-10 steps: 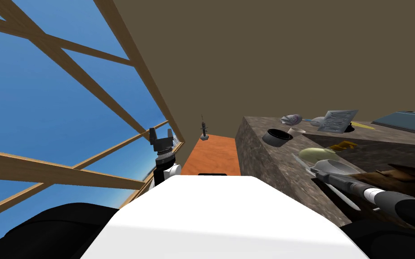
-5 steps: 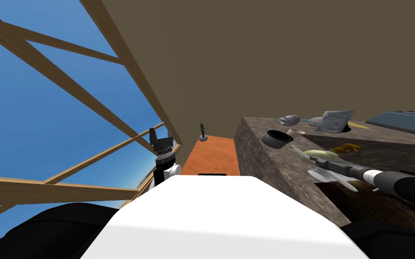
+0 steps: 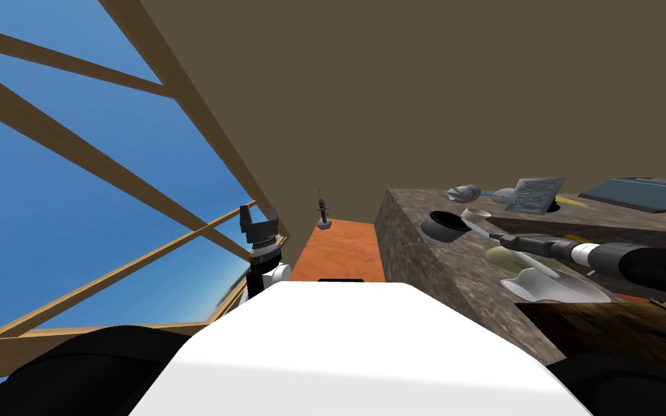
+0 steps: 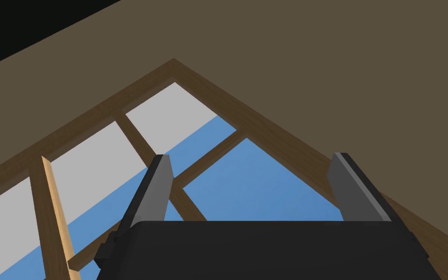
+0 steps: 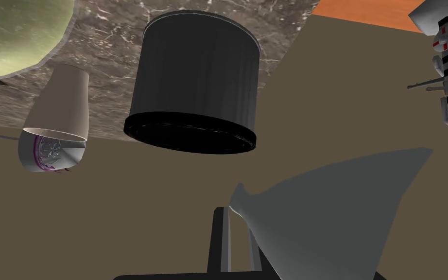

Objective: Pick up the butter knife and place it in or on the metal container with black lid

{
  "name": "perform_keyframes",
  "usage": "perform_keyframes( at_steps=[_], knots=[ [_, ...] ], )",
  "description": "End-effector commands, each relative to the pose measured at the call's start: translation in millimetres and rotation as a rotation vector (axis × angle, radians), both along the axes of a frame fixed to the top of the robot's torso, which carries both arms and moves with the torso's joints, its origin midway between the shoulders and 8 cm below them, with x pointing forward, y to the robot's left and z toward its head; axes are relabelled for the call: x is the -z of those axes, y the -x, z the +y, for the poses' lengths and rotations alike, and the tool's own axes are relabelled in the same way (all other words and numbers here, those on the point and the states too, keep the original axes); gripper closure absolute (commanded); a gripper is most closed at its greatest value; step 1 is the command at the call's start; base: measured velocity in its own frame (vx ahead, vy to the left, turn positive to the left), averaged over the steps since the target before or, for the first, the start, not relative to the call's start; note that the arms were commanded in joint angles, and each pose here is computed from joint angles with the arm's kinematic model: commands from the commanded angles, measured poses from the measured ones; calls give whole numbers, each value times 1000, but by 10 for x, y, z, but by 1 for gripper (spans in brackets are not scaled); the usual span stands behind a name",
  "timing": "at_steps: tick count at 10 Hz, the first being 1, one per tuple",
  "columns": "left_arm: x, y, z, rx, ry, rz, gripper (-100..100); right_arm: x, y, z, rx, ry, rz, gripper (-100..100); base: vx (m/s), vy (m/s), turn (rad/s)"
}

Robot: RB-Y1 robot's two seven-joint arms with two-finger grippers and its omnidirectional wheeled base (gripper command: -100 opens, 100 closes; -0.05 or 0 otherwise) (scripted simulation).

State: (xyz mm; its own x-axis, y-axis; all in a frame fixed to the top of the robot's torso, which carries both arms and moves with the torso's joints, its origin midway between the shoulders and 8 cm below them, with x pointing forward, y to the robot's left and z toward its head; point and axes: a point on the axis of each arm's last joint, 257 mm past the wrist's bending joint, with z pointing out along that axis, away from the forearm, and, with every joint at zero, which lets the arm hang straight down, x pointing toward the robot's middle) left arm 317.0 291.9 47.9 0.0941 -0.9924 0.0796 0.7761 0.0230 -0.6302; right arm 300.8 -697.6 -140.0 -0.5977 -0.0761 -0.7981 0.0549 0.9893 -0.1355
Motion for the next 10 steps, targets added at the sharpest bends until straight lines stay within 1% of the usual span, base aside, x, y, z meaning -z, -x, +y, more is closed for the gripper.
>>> perform_keyframes(
  at_steps=[1, 2, 3, 4, 5, 6, 8, 9, 10],
  knots=[
    [0, 0, 0, 0, 0, 0, 0, -124, -105, 28, -22, 8, -6, 100, 72, -18, -24],
    [0, 0, 0, 0, 0, 0, 0, -274, -268, 78, -48, 13, -11, 100, 99, -15, -78],
    [0, 0, 0, 0, 0, 0, 0, -290, -294, 90, -53, 16, -11, 100, 75, -6, -36],
    [0, 0, 0, 0, 0, 0, 0, -437, -459, 153, -79, 20, -17, 100, 72, 6, -57],
    [0, 0, 0, 0, 0, 0, 0, -442, -478, 166, -84, 22, -15, 100, 68, -2, -36],
    [0, 0, 0, 0, 0, 0, 0, -569, -621, 227, -104, 23, -21, 100, 75, -12, -74],
    [0, 0, 0, 0, 0, 0, 0, -576, -653, 250, -112, 26, -18, 100, 47, -13, -10],
    [-1, 0, 0, 0, 0, 0, 0, -691, -818, 340, -138, 28, -18, 100, 46, -15, -61],
    [0, 0, 0, 0, 0, 0, 0, -746, -894, 379, -145, 21, -15, 100, 94, -36, -134]
  ],
)
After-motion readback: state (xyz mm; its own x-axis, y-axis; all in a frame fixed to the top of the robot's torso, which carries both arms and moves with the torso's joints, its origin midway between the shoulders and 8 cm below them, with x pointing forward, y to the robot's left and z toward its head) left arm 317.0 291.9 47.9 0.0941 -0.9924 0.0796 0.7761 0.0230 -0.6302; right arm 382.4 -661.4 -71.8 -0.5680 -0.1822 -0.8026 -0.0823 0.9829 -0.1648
